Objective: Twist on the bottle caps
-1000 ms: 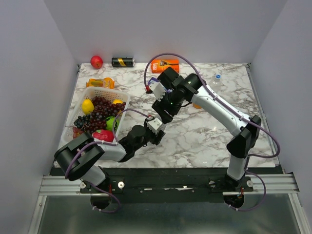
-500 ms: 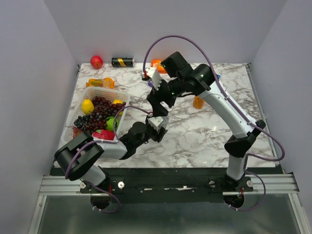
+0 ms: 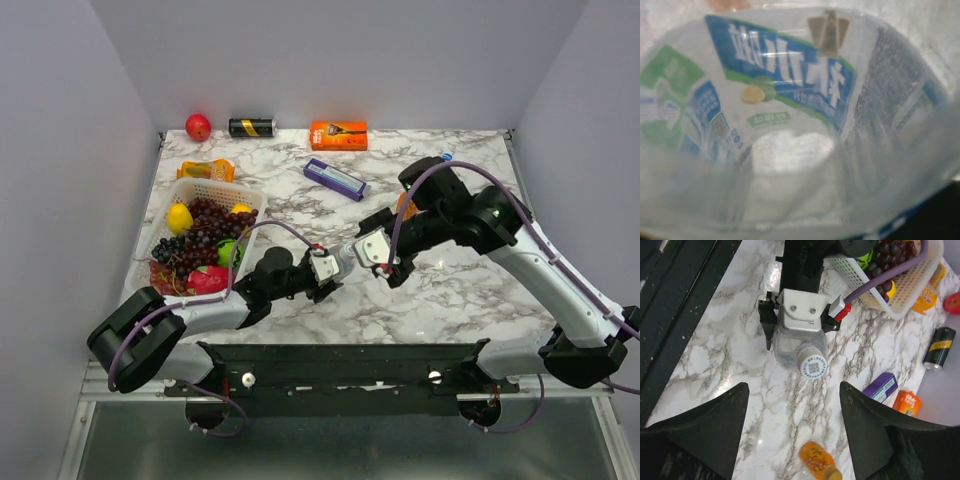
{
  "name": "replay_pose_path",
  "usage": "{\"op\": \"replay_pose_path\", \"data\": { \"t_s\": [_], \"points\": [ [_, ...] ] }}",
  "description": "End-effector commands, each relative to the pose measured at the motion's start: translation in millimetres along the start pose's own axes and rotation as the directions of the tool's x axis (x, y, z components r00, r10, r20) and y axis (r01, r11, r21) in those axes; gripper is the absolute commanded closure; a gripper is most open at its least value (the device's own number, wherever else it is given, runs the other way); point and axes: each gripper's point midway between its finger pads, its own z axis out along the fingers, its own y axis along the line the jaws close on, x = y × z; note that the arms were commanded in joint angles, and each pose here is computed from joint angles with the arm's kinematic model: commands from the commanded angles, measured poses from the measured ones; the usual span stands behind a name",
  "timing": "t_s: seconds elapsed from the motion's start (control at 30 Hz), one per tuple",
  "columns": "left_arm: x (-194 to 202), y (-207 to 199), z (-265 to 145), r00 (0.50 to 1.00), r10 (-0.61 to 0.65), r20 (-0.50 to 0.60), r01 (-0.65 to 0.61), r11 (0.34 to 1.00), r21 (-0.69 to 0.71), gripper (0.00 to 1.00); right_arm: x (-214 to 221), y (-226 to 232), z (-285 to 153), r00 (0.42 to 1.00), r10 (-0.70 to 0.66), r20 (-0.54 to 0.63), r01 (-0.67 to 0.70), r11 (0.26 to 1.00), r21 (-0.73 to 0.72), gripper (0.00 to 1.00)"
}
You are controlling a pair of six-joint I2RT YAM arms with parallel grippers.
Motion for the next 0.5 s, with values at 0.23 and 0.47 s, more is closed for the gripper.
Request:
{"op": "replay_pose_path", "data": {
  "t_s": [0.23,0.47],
  "points": [
    [3,-13,-10,0.994,0.104,-0.037,-0.1,0.989,0.106,1.0,-5,8,25,0.949,-0.287,0.129,0.3,0.948,-0.103,0.28],
    [1,-10,-10,0.994,0.109,-0.031,-0.105,0.99,0.098,1.0,7,30,27,0.942,-0.308,0.131,0.331,0.912,-0.24,0.3]
  ]
}}
